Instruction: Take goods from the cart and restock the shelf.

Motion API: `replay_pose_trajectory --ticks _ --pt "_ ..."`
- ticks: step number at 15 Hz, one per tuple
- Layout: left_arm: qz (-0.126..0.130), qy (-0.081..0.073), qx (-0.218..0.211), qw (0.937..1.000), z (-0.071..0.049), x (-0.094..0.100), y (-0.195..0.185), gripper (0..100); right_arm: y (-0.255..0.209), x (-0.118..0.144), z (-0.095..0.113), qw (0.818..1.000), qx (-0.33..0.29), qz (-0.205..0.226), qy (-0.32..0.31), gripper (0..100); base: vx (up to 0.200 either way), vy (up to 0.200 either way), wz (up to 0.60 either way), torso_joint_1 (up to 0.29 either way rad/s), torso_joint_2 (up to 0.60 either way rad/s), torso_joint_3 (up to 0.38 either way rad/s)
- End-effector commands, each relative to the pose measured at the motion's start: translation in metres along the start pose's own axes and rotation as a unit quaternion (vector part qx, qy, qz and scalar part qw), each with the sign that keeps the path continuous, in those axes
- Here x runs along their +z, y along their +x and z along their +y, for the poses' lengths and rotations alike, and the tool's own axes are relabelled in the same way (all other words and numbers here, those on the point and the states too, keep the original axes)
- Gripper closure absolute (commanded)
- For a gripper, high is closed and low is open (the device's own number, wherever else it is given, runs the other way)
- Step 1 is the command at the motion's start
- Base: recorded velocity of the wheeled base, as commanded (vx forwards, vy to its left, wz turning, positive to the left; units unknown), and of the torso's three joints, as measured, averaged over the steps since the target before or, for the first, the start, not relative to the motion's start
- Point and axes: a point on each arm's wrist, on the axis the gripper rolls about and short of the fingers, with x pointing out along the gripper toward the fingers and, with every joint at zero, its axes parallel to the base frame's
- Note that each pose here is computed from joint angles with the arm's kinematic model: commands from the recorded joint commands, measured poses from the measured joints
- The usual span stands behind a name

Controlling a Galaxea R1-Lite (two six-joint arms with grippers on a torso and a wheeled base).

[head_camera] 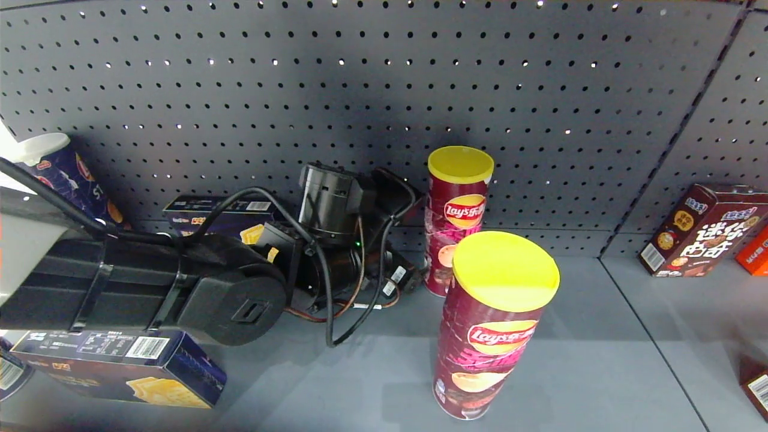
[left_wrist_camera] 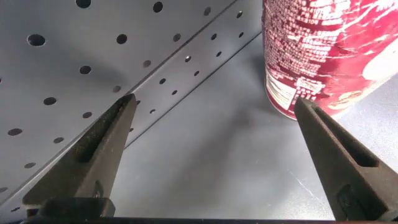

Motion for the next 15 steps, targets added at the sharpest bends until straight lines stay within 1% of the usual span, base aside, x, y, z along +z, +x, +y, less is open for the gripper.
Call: replay_pose_trajectory --ticks 1,2,3,4,5,6,8,9,10,12,14,15 --pt "0.000 -0.001 0.003 1.0000 0.000 0.000 0.000 0 0.000 0.000 0.000 1.000 0.000 0.001 0.000 0 0.000 0.000 0.00 0.000 0.00 0.000" --pt "-0.003 -0.001 0.005 1.0000 0.003 0.002 -0.004 0 0.000 0.000 0.000 1.000 0.000 0.001 0.000 0 0.000 0.000 0.00 0.000 0.00 0.000" --pt "-0.016 -0.004 0.011 0.9998 0.008 0.009 -0.014 0 0.000 0.000 0.000 1.000 0.000 0.001 0.000 0 0.000 0.000 0.00 0.000 0.00 0.000" --pt "-0.025 -0.007 0.017 0.9995 0.016 0.018 -0.033 0 0.000 0.000 0.000 1.000 0.000 0.001 0.000 0 0.000 0.000 0.00 0.000 0.00 0.000" --pt "-0.026 -0.008 0.019 0.9995 0.021 0.023 -0.045 0 0.000 0.000 0.000 1.000 0.000 0.001 0.000 0 0.000 0.000 0.00 0.000 0.00 0.000" --pt "-0.036 -0.011 0.028 0.9989 0.033 0.033 -0.077 0 0.000 0.000 0.000 1.000 0.000 0.001 0.000 0 0.000 0.000 0.00 0.000 0.00 0.000" --pt "-0.064 -0.018 0.041 0.9969 0.046 0.042 -0.128 0 0.000 0.000 0.000 1.000 0.000 0.001 0.000 0 0.000 0.000 0.00 0.000 0.00 0.000" --pt "-0.077 -0.023 0.053 0.9954 0.053 0.041 -0.154 0 0.000 0.000 0.000 1.000 0.001 0.001 0.000 0 0.000 0.000 0.00 0.000 0.00 0.000" --pt "-0.093 -0.027 0.061 0.9935 0.057 0.039 -0.180 0 0.000 0.000 0.000 1.000 0.000 0.001 0.000 0 0.000 0.000 0.00 0.000 0.00 0.000" --pt "-0.115 -0.036 0.083 0.9892 0.063 0.027 -0.219 0 0.000 0.000 0.000 1.000 0.000 0.001 0.000 0 0.000 0.000 0.00 0.000 0.00 0.000" --pt "-0.140 -0.040 0.080 0.9860 0.057 0.012 -0.252 0 0.000 0.000 0.000 1.000 0.000 0.001 0.000 0 0.000 0.000 0.00 0.000 0.00 0.000" --pt "-0.140 -0.040 0.080 0.9860 0.057 0.012 -0.252 0 0.000 0.000 0.000 1.000 0.000 0.001 0.000 0 0.000 0.000 0.00 0.000 0.00 0.000"
